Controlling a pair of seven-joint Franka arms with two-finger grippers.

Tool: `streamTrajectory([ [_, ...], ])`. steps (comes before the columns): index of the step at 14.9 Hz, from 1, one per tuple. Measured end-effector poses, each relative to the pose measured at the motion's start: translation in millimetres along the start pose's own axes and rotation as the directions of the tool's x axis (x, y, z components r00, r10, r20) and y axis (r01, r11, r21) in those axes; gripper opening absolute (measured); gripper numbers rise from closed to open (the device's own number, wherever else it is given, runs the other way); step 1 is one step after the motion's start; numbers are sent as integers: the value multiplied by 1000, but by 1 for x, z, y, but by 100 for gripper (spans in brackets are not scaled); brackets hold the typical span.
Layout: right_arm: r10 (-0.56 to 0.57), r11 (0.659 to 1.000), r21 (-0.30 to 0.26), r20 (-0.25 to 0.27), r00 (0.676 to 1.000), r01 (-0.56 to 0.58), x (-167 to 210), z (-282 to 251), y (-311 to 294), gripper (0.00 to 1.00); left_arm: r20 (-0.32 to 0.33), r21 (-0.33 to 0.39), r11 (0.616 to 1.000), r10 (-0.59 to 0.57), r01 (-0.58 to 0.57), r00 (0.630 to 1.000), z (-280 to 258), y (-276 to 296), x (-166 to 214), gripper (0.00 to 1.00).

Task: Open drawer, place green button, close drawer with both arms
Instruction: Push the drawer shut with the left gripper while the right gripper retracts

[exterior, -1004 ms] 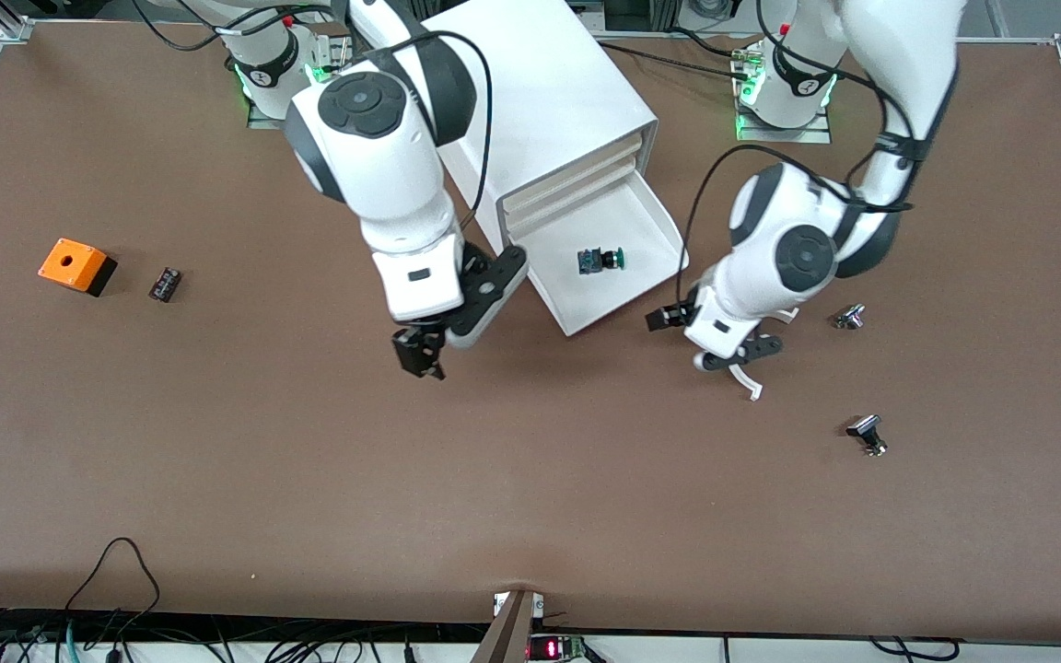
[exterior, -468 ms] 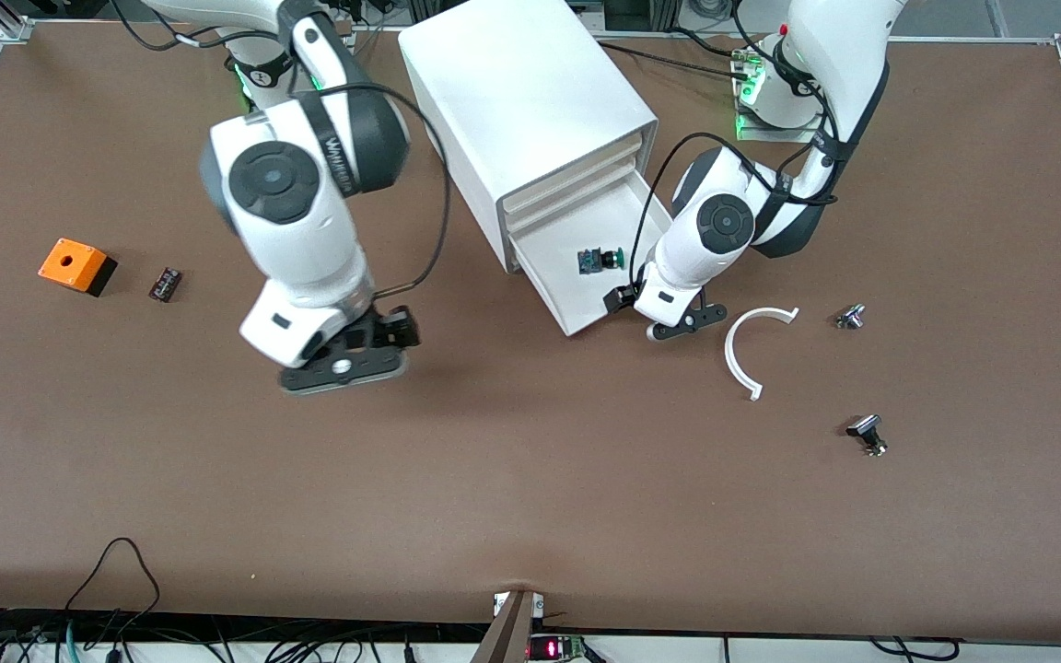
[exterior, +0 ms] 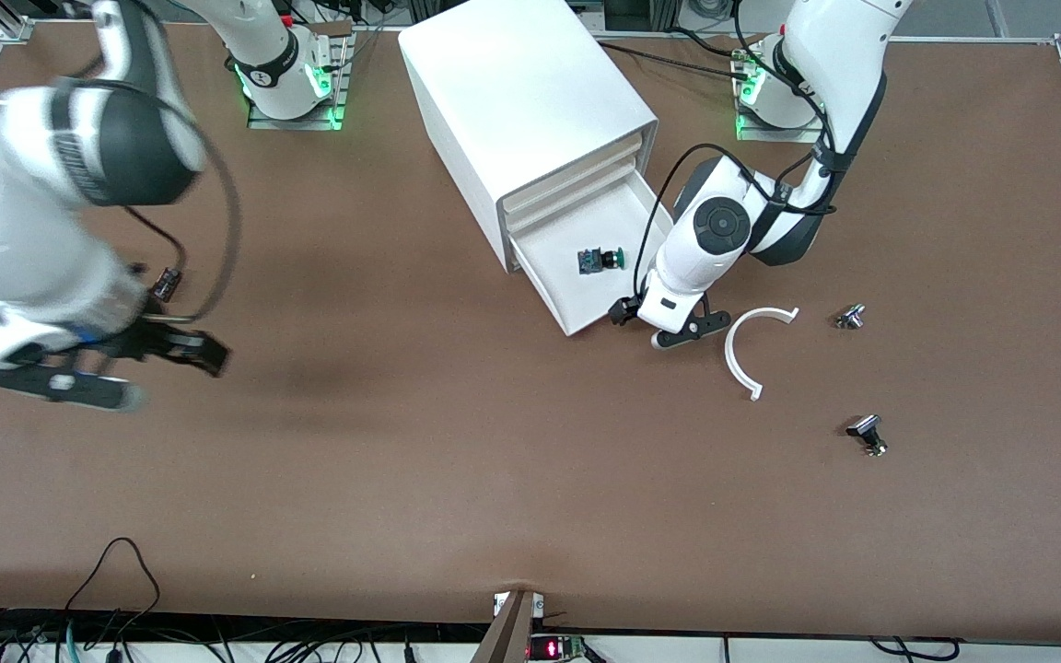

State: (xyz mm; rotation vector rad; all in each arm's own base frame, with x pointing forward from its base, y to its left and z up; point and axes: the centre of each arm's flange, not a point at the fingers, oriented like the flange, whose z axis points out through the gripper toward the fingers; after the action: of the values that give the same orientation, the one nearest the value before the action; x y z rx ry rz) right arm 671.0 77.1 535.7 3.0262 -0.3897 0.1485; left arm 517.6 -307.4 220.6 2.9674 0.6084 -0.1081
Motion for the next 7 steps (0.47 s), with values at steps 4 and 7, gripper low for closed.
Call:
streamTrajectory([
  [4, 94, 996, 5, 29, 995, -94, -4, -6, 71, 100, 19, 26, 1000, -12, 11, 1000, 7, 7, -16, 98],
  [7, 93, 996, 4, 46, 995, -93, -16, -6, 78, 100, 57, 53, 999, -7, 4, 998, 10, 17, -38, 98],
])
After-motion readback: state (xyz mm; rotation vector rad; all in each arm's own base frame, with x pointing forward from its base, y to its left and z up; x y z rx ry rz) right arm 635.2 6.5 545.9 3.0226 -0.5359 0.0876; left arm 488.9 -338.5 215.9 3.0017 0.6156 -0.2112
